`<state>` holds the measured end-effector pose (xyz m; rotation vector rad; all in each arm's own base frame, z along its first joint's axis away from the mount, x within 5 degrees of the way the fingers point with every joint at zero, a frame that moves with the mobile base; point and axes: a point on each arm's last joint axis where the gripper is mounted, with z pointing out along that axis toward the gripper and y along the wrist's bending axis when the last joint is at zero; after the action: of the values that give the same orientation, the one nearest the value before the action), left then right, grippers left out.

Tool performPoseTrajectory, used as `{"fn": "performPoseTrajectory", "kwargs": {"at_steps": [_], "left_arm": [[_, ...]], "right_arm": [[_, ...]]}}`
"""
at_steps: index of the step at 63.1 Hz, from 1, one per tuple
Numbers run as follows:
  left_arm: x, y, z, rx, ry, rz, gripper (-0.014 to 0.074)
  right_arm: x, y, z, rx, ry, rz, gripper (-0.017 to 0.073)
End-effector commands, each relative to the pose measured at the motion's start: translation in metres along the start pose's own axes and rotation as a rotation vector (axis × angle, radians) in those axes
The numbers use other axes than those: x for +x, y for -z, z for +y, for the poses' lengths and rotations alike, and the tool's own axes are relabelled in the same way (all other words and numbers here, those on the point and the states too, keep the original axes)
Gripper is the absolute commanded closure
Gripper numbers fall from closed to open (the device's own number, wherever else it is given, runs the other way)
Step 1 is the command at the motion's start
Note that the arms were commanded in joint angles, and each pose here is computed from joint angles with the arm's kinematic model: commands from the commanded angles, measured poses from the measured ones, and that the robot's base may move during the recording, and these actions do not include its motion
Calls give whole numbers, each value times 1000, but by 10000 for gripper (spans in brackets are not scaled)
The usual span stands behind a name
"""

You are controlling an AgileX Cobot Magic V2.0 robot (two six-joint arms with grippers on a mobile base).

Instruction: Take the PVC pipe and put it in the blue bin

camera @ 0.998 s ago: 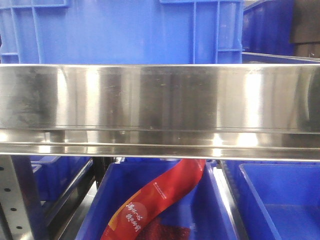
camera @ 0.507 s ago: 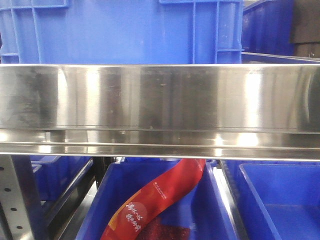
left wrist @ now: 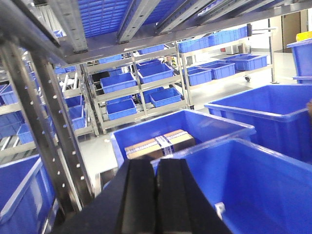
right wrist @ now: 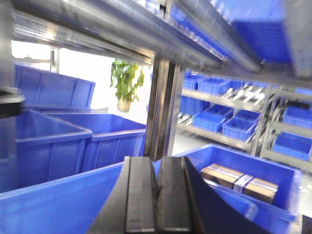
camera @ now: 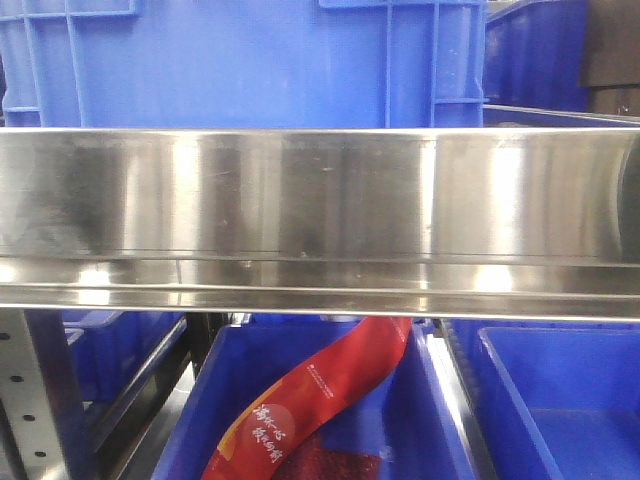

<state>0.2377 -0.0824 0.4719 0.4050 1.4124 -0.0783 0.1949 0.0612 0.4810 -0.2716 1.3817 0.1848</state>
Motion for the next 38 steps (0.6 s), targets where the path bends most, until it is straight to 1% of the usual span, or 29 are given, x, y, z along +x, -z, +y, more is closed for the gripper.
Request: {"fn": "performPoseTrajectory", "kwargs": {"at_steps": [1,6,10,15,25,29,38], "left_arm": [[1,21,-2,5,13,-11,704],[4,39,-2,6,37,-17,704],[6,54,-3,5,54,-28,704],[12,72,-4,4,68,-47,704],[29,101,-8,5,78,-47,704],[34,114,-9,3,78,-58,704],[49,138,-12,1,83,-69,704]], "right_arm": [[-3,19,-1,6,16,-14,721],[-1,34,-1,9,18,-37,721],[0,48,-1,11,32,-48,721],[5,63,0,13,38,-56,721],[17,91,1,12,38,-45,721],[23,102,1,12,48,-23,721],[35,121,2,17,73,-27,721]]}}
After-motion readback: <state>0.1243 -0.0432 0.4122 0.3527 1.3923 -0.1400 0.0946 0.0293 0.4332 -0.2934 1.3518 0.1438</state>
